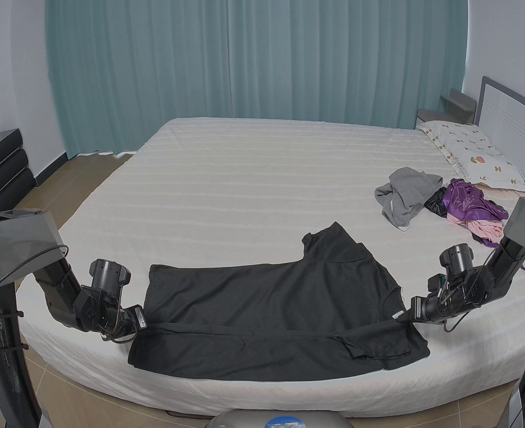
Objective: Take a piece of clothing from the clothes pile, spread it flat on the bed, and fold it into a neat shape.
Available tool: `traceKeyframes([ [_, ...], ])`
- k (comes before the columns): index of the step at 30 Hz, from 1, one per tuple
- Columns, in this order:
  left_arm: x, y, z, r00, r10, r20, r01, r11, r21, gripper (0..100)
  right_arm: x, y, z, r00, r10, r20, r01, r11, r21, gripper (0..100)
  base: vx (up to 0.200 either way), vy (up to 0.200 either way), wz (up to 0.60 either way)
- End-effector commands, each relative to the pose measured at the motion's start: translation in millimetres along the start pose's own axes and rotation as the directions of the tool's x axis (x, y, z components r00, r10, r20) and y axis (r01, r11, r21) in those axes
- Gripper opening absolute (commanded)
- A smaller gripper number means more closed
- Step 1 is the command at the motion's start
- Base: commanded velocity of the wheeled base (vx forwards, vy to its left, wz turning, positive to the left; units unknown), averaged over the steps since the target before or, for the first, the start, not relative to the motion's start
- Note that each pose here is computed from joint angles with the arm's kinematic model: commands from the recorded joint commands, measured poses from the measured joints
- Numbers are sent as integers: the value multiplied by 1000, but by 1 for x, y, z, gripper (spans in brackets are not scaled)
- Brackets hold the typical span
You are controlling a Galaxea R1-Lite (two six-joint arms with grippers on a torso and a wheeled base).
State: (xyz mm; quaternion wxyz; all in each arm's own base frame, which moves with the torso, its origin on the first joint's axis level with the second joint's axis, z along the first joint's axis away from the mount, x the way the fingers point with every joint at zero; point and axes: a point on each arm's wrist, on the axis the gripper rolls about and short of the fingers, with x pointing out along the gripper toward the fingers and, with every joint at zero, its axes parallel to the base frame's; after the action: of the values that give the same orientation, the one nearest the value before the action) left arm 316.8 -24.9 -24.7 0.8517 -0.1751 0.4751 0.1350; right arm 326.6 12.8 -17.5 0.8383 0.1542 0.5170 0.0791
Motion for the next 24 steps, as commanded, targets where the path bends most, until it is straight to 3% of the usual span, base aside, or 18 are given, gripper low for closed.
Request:
traceKeyframes([
  [1, 6, 1, -4, 1000, 2, -22, -2, 1000, -2, 100, 0, 0, -2, 1000, 7, -8, -7, 1000, 10, 100, 0, 0, 0],
  [9, -13, -1, 5, 999, -44, 17, 46, 994, -97, 100, -14, 2, 2, 998, 56, 22, -58, 992, 114, 100, 0, 0, 0],
  [11, -32, 6, 16, 995, -87, 56, 94, 986, -137, 100, -23, 1, 1, 993, 113, 39, -118, 979, 167, 100, 0, 0, 0],
  [18, -40, 11, 16, 989, -137, 54, 144, 978, -151, 100, -24, 0, -6, 981, 164, 100, -180, 966, 186, 100, 0, 0, 0],
  [24, -42, 9, 23, 976, -188, 112, 212, 937, -278, 100, -25, 0, -7, 977, 184, 111, -204, 954, 221, 100, 33, 0, 0],
])
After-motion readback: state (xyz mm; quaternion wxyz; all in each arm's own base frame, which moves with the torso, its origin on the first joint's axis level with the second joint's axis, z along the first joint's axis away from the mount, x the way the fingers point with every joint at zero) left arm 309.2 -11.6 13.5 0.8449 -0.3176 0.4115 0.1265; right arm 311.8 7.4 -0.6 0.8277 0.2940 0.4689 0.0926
